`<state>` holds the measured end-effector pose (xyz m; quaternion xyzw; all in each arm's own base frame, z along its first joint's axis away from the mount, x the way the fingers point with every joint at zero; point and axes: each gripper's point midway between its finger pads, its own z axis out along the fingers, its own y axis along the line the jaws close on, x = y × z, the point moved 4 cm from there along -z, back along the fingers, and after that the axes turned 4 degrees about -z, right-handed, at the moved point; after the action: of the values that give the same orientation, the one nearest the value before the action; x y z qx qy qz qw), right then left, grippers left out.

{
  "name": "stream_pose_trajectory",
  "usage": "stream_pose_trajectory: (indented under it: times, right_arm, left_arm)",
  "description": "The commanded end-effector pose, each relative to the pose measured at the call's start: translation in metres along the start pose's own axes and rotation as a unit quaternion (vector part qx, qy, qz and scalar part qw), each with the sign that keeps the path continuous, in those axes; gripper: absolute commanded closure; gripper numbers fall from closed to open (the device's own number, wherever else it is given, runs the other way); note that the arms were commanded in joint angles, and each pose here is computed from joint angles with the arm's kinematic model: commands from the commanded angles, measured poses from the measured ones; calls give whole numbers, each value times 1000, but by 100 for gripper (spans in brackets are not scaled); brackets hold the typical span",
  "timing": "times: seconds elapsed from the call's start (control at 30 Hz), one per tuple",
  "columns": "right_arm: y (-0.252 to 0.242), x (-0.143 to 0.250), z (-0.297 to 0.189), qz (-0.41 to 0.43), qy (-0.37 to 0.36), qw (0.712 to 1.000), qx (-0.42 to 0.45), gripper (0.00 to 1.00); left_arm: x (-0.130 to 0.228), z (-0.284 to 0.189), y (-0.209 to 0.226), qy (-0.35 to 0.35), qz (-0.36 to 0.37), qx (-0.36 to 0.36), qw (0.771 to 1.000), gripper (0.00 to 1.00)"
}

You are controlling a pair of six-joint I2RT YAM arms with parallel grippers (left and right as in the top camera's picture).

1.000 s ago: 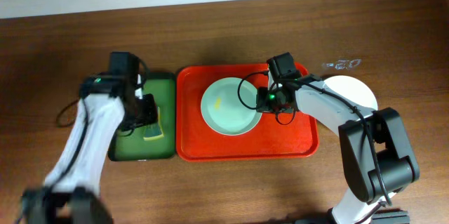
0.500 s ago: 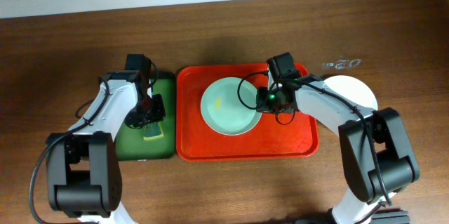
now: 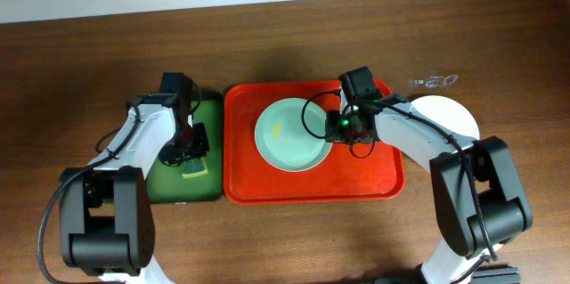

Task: Clean dirty plates on tray and stack at the side
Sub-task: 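Grasp the sponge in the green tray with the left gripper, then carry the sponge with the left gripper onto the pale green plate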

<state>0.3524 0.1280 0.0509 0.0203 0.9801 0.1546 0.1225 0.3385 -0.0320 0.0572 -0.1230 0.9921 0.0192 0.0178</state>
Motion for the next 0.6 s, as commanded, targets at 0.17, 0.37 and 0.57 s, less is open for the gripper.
stream_pose_trajectory:
  times: [0.17, 0.37, 0.57]
  right_arm:
    - [0, 1, 2, 3, 2, 1000, 0, 95]
    - [1, 2, 2, 3, 3, 1000, -1, 59]
    - [5, 22, 1, 13, 56, 998, -23, 96]
  left_arm:
    - [6, 16, 2, -2, 4, -7, 1000, 100]
    - [-27, -42, -8, -104, 50, 28, 993, 100]
    - [-33, -69, -8, -156, 76, 37, 984, 100]
